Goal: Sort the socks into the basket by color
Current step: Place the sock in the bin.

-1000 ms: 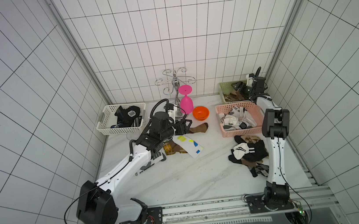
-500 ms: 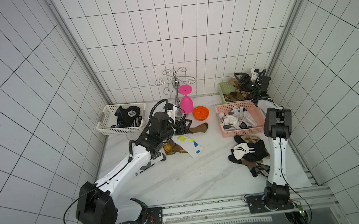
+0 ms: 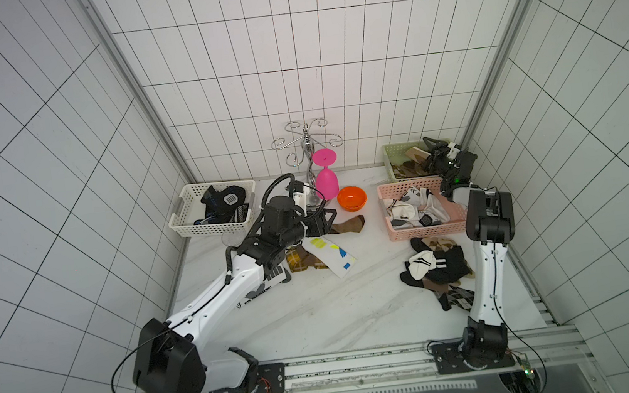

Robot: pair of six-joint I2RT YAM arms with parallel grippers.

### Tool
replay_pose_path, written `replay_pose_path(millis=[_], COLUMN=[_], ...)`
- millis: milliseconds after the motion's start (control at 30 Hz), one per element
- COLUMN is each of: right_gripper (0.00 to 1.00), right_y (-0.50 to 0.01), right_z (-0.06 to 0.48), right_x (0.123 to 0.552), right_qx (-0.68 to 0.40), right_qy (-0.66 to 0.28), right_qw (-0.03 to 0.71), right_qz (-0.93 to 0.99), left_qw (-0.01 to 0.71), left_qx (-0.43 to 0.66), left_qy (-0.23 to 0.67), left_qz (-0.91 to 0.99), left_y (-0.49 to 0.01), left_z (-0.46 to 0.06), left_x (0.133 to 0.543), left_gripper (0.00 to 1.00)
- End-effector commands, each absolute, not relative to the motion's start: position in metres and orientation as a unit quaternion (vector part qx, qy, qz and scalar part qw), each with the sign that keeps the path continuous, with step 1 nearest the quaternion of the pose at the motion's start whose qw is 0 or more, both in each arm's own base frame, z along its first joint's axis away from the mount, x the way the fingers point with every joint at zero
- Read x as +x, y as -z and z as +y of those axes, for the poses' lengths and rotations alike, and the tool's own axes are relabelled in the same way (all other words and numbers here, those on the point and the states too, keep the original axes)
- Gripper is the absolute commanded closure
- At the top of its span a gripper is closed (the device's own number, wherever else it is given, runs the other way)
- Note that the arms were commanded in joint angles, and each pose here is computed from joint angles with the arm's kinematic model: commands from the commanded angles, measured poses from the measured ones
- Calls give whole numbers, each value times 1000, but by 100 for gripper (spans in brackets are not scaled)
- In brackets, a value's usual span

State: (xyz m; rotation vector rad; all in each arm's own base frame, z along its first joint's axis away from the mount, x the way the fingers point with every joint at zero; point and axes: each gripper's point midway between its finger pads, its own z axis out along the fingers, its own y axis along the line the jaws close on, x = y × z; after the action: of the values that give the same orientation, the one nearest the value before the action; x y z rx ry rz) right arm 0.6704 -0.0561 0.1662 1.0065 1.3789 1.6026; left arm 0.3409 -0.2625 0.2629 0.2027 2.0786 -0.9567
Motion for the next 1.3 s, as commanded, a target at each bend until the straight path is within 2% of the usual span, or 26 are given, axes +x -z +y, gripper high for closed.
replay_pose_path(millis=[0, 200, 367, 533, 767, 933, 1100, 1267], right_gripper=[23, 23, 23, 22, 22, 24, 23, 22], right_y=[-170, -212, -236, -221, -190, -205, -243, -251], right_z=[-70, -76, -66, -51, -47, -33, -15, -8], right_x=[658, 667, 686, 694, 691, 685, 677, 682], right_qx=[474, 460, 419, 383, 331, 270, 212, 176], right_qy=[-673, -728, -698, -611, -424, -349, -290, -248], right_qw=[346, 346, 370, 394, 437, 484, 532, 537], right_qz=[451, 371, 448, 570, 721, 756, 767, 787], left_qw=[413, 409, 411, 411, 404, 405, 405, 403], left_qx=[78, 78, 77, 77, 78, 78, 76, 77], left_qy=[388, 389, 389, 389, 393, 391, 391, 393], left_qz=[820, 822, 821, 821, 822, 823, 823, 823], left_y=[-266, -265, -265, -264, -261, -260, -260, -259], left_z=[-264, -265, -266, -266, -269, -267, -267, -268], left_x=[344, 344, 345, 346, 346, 345, 345, 345], left_gripper=[36, 36, 36, 36, 36, 36, 36, 36])
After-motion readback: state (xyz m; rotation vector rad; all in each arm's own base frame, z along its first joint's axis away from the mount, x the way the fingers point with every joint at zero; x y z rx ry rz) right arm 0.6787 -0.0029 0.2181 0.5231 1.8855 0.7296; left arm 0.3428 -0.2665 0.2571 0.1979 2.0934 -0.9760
